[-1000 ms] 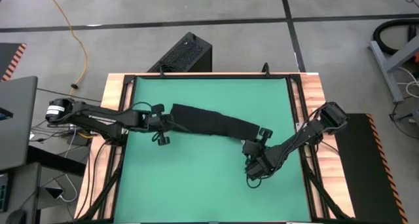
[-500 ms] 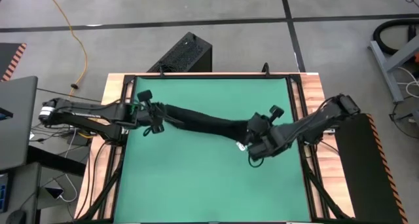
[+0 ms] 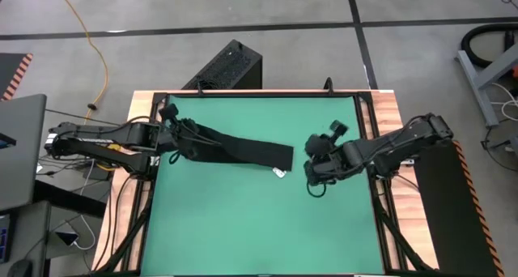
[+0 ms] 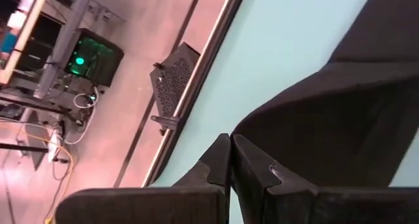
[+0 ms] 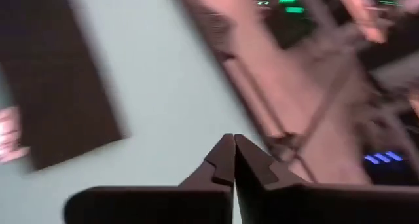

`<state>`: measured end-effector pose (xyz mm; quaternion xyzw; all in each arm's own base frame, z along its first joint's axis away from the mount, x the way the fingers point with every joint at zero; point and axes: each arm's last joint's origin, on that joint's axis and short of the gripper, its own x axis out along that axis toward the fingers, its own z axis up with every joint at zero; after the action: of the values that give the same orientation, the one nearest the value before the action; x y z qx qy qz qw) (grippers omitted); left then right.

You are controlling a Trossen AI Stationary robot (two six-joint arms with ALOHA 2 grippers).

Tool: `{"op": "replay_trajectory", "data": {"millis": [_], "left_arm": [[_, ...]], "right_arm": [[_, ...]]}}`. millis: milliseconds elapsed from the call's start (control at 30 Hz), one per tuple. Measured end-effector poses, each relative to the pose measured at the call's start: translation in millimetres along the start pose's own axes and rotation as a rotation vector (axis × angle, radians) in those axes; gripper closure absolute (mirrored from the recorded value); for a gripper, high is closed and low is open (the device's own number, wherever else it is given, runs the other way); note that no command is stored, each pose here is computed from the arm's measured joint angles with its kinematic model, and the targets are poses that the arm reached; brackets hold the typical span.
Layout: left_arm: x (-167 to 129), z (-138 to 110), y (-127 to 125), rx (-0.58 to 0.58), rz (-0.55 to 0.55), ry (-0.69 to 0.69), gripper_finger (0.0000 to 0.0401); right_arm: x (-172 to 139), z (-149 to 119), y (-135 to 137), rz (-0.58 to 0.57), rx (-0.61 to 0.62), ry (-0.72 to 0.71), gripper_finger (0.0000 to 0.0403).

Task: Roll towel
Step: Roll the black towel

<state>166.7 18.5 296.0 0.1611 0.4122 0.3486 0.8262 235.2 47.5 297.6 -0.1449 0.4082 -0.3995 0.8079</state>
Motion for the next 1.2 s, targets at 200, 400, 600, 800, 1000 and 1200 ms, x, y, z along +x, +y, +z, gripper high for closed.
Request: {"op": "replay_trajectory", "data": {"millis": [200,400,600,800,1000,1200], "left_arm": [[3.9,1.4,-4.4,0.022,-0.012,0.017,0.0401],[4.7,1.1,-5.3,0.030,-0.016,0.025,0.0401],[4.6,1.1,-5.4,0.042,-0.021,0.025,0.0401],[4.6,0.6,-5.3,0.048,-0.021,0.028,0.0401],[4.5,-1.1,-5.2,0.067,-0.020,0.042,0.0401],[4.5,-1.1,-5.2,0.067,-0.021,0.042,0.0401]], "right_arm": [[19.5,12.4,52.9,0.218,-0.207,0.021,0.0275],[62.9,13.1,95.4,0.239,-0.280,0.088,0.0198],[97.9,19.4,123.2,0.378,-0.311,0.070,0.0196],[115.1,19.9,126.0,0.427,-0.299,0.097,0.0214],[107.7,14.7,128.3,0.464,-0.311,0.134,0.0231],[95.5,8.0,136.0,0.476,-0.348,0.144,0.0239]]}}
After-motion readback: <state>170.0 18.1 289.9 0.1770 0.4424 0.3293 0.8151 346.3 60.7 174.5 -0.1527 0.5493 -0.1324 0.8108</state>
